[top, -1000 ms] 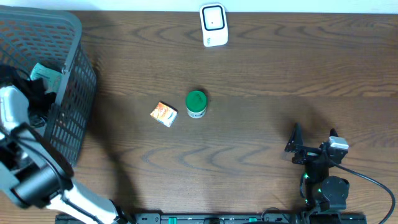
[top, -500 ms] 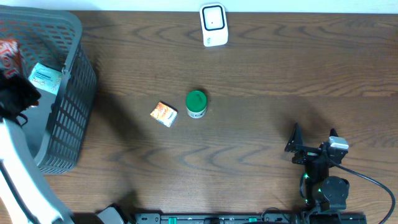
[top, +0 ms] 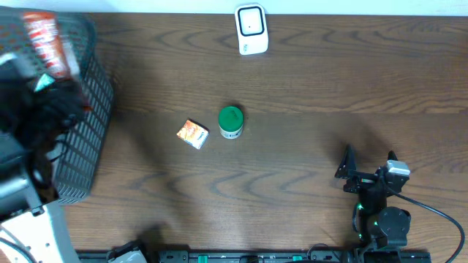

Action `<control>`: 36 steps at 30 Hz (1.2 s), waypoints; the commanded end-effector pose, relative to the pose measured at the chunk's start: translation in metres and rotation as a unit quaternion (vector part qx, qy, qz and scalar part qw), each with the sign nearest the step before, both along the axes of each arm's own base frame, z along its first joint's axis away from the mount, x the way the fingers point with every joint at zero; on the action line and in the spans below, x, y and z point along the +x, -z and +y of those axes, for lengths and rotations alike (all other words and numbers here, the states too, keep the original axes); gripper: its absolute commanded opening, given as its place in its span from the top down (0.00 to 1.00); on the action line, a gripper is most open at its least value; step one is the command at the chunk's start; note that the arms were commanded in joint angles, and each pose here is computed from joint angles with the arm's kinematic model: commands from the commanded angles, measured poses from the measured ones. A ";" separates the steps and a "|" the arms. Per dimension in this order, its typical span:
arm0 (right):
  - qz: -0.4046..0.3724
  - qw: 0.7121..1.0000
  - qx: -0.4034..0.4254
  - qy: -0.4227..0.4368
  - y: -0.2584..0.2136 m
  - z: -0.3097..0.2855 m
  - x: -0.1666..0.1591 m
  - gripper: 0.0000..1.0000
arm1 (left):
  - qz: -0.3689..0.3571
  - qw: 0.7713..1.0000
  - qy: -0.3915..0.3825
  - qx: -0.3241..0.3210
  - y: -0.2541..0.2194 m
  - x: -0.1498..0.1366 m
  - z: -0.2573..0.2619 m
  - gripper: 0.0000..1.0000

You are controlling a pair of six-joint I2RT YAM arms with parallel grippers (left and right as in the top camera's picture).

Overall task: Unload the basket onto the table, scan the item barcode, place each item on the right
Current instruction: 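Carry the red bar and place it right of the jar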

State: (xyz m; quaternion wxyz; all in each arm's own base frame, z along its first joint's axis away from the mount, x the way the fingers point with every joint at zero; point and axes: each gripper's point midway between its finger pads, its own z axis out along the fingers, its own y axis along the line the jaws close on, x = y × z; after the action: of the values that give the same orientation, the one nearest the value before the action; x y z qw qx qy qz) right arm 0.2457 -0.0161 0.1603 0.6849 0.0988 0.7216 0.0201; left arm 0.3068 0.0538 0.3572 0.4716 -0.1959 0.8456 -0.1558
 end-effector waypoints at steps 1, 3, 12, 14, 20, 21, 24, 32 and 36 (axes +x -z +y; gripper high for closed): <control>0.001 1.000 -0.006 0.009 0.000 -0.003 -0.001 0.01 | 0.006 0.994 0.103 -0.028 0.004 0.009 -0.060 0.93; 0.001 1.000 -0.006 0.009 0.000 -0.003 -0.001 0.01 | 0.015 0.988 0.148 -0.029 0.009 0.013 -0.089 0.93; 0.001 1.000 -0.006 0.009 0.000 -0.003 -0.001 0.01 | 0.091 0.944 0.318 -0.020 0.067 0.033 -0.215 0.92; 0.001 1.000 -0.006 0.009 0.000 -0.003 -0.001 0.01 | 0.106 0.931 0.350 -0.013 0.086 0.038 -0.245 0.92; 0.001 1.000 -0.006 0.009 0.000 -0.004 -0.001 0.01 | 0.142 0.904 0.404 0.024 0.147 0.047 -0.315 0.92; 0.001 1.000 -0.006 0.009 0.000 -0.003 -0.001 0.01 | 0.153 0.901 0.405 0.036 0.160 0.047 -0.323 0.92; 0.001 1.000 -0.006 0.009 0.000 -0.003 -0.001 0.01 | 0.189 0.879 0.432 0.070 0.207 0.038 -0.353 0.92; 0.001 1.000 -0.006 0.009 0.000 -0.003 -0.001 0.01 | 0.219 0.847 0.459 0.153 0.285 0.022 -0.394 0.92; 0.001 1.000 -0.006 0.009 0.000 -0.003 -0.001 0.01 | 0.232 0.842 0.441 0.205 0.318 0.022 -0.394 0.92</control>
State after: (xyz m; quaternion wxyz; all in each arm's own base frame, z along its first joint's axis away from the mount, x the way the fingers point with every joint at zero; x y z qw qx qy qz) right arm 0.2457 -0.0161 0.1603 0.6849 0.0988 0.7216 0.0201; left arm 0.3195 -0.3509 0.0589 0.1553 0.2626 0.9344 -0.1841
